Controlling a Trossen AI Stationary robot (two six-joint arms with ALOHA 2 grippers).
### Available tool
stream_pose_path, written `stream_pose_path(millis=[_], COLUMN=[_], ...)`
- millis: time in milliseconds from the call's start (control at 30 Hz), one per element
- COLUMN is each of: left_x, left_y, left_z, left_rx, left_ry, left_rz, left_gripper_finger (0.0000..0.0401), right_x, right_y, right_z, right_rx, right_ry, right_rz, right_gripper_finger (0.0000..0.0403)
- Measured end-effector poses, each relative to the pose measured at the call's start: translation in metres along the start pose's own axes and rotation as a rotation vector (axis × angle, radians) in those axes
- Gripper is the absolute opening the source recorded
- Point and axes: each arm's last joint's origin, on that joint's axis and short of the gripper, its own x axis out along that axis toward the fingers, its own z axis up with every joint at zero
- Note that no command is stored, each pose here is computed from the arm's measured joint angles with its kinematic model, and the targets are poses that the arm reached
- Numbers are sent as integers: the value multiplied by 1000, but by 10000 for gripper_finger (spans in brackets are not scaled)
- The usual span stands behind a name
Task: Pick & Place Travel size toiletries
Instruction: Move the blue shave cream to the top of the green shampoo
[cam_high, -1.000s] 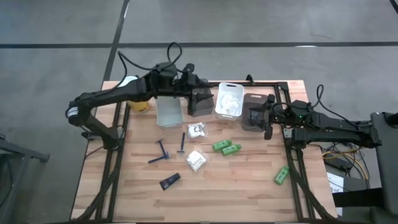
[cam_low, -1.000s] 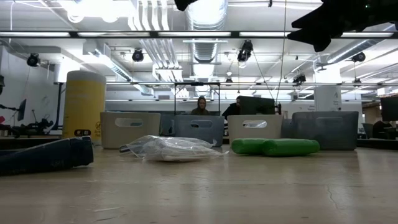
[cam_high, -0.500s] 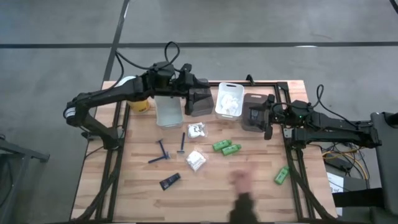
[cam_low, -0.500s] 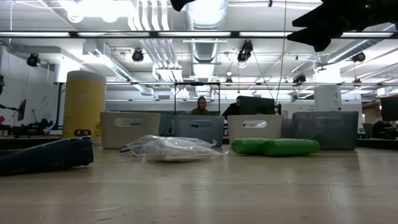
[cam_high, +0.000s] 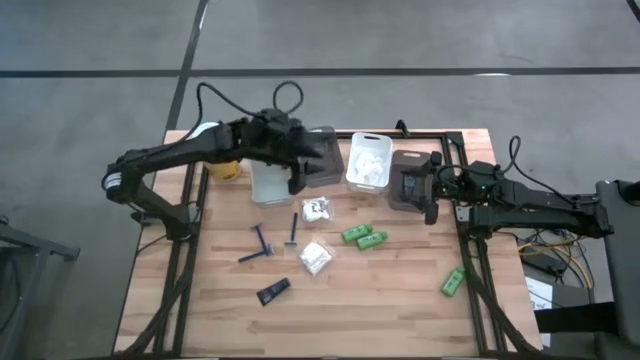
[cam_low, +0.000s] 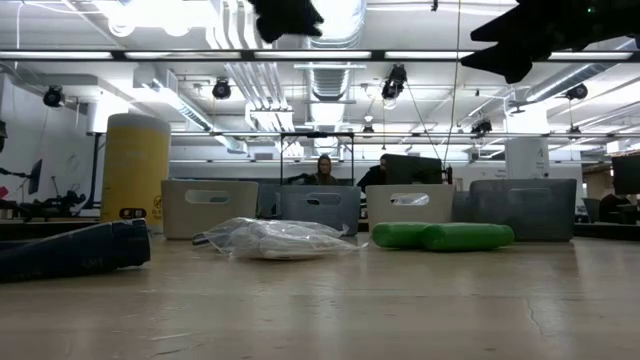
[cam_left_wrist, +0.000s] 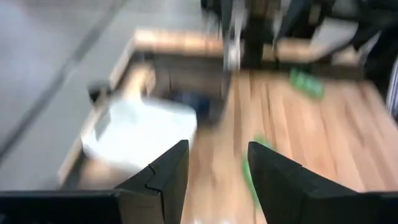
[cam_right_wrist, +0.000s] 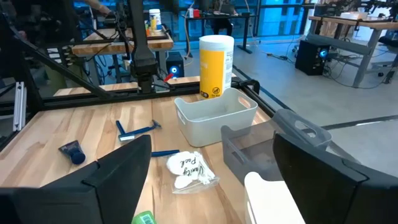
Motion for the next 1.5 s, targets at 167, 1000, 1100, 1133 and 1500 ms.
stream_pose_path(millis=[167,1000,1100,1133,1500], left_x=[-1,-48,-43,-40,-12], left_y=[-10,-102,-113,-116,-139], left_z=[-27,-169,-182,-185,-212], left_rx=[-48,-1,-60,-79,-95], left_ry=[274,428,420,419,456], left_rz=[10,-167,-200,-209,-325], left_gripper_finger=[170,108,107,107,141], right_x=[0,0,0,0,0], right_y=[0,0,0,0,0], right_z=[0,0,0,0,0], right_rx=[0,0,0,0,0], right_ry=[0,-1,-1,0,0], right_rz=[0,-1,-1,0,-1], right_gripper_finger=[349,313,305,302,275])
